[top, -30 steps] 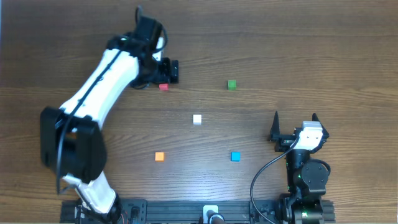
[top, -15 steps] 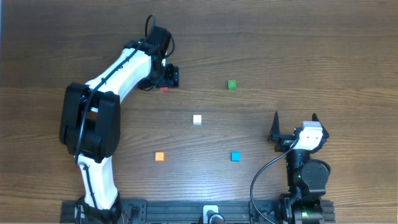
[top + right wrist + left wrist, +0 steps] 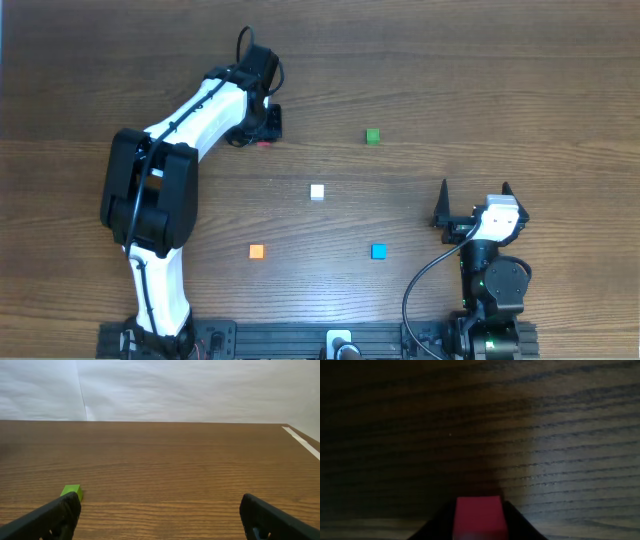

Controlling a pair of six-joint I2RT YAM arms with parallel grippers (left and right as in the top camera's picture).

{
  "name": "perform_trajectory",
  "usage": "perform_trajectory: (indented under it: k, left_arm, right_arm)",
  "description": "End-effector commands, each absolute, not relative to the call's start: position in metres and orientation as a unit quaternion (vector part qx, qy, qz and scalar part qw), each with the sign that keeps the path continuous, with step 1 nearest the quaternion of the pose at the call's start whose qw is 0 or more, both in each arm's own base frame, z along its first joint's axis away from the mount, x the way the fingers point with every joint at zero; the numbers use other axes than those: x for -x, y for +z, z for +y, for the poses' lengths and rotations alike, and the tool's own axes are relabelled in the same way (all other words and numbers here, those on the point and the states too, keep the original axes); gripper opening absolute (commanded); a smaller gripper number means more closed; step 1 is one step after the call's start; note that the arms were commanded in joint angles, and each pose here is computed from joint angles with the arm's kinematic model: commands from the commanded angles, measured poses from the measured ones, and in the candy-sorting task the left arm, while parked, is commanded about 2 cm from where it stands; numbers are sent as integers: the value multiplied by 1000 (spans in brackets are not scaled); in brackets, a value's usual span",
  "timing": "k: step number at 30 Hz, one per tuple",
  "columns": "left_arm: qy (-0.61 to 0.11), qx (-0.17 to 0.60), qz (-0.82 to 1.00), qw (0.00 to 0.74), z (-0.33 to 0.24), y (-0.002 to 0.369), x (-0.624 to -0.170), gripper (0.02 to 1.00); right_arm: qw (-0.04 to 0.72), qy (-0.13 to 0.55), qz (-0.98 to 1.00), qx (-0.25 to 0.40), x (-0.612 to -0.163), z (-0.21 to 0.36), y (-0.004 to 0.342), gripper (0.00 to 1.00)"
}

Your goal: Stack Cubes

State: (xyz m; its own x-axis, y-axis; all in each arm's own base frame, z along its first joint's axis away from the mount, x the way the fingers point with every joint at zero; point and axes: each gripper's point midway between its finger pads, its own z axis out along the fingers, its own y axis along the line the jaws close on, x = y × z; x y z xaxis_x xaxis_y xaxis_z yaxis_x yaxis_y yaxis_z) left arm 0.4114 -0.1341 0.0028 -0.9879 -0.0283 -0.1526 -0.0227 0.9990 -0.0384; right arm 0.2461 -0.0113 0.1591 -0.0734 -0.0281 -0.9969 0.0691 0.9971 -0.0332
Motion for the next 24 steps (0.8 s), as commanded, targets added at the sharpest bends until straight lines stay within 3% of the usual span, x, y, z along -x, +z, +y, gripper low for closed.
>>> perform_trajectory:
  k: [1, 6, 17, 24]
  left_arm:
    - [-19, 9, 997, 78, -140, 1, -414, 215]
    - [-26, 17, 996, 79, -147, 19, -409, 40]
    - [-82, 41, 988, 123, -178, 125, -368, 40]
    - [-74, 17, 989, 128, -229, 139, -322, 38]
  right_arm:
    - [679, -35, 733, -13, -246, -12, 157, 991]
    - [679, -35, 733, -13, -246, -12, 157, 991]
    - [679, -35, 733, -13, -246, -12, 157, 991]
    - [679, -35, 733, -13, -246, -12, 157, 993]
